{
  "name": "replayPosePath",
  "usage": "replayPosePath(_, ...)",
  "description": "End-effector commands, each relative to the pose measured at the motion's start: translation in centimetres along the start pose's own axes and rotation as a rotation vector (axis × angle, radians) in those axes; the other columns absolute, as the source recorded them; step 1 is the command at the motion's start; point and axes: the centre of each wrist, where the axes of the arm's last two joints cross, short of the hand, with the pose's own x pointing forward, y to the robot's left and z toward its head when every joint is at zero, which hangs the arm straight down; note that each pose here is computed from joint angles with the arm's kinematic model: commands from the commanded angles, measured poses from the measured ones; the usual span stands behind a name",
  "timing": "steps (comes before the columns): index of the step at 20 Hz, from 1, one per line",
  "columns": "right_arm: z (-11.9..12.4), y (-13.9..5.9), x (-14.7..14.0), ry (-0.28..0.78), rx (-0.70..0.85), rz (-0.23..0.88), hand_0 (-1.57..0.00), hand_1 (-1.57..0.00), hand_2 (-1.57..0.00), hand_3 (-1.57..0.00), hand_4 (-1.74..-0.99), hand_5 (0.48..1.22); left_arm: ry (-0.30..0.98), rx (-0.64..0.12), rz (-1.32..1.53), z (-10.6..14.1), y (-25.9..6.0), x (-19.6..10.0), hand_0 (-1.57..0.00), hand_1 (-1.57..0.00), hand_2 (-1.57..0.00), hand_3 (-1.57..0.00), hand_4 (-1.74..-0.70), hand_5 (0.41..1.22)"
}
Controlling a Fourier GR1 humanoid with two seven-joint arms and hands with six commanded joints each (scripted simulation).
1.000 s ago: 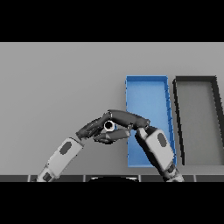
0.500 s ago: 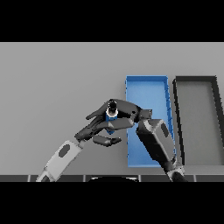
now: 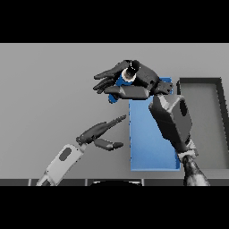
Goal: Pick up the blue pipe and place it into the blue bin.
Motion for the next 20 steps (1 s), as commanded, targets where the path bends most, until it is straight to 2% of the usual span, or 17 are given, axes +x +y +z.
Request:
replayPosePath(1,-0.2,-0.8,0.1,-0.006,-0.049,0.011,-1.57,-1.57,-1.57,-1.57,-1.497,1.221,-0.005,0.0,-0.001,-0.2,0.1,0.5,0.0,0.0,0.0,0.0,-0.86,0.484)
replayPosePath(4,1.2,-4.7,0.7,0.042,-0.201,0.078,-1.57,-1.57,-1.57,-1.57,-1.498,1.221,0.004,0.007,-0.014,0.2,0.1,0.4,0.0,0.0,0.0,0.0,-0.84,0.481)
replayPosePath(6,2.3,-6.9,-0.3,0.121,-0.311,0.069,-1.57,-1.57,-1.57,-1.57,-1.498,1.221,0.006,0.018,-0.029,0.3,0.4,0.5,0.0,0.0,0.0,0.0,-0.84,0.474)
replayPosePath(8,4.4,-8.9,-1.6,0.194,-0.4,0.046,-1.57,-1.57,-1.57,-1.57,-1.499,1.221,0.022,0.035,-0.033,0.3,0.2,0.3,0.0,0.0,0.0,0.0,-0.83,0.467)
replayPosePath(11,7.2,-10.8,-4.2,0.292,-0.531,0.004,-1.57,-1.57,-1.57,-1.57,-1.499,1.221,0.027,0.041,-0.038,0.5,0.7,0.4,0.0,0.0,0.0,0.0,-0.83,0.461)
replayPosePath(14,10.3,-10.9,-7.1,0.394,-0.617,-0.044,-1.57,-1.57,-1.57,-1.57,-1.499,1.221,0.019,0.036,-0.035,0.9,0.7,0.3,0.0,0.0,0.0,0.0,-0.83,0.463)
replayPosePath(20,15.7,-9.8,-12.2,0.659,-0.812,-0.128,-1.57,-1.57,-1.57,-1.57,-1.499,1.221,0.012,0.032,-0.032,1.0,0.5,0.5,0.0,0.0,0.0,0.0,-0.83,0.47)
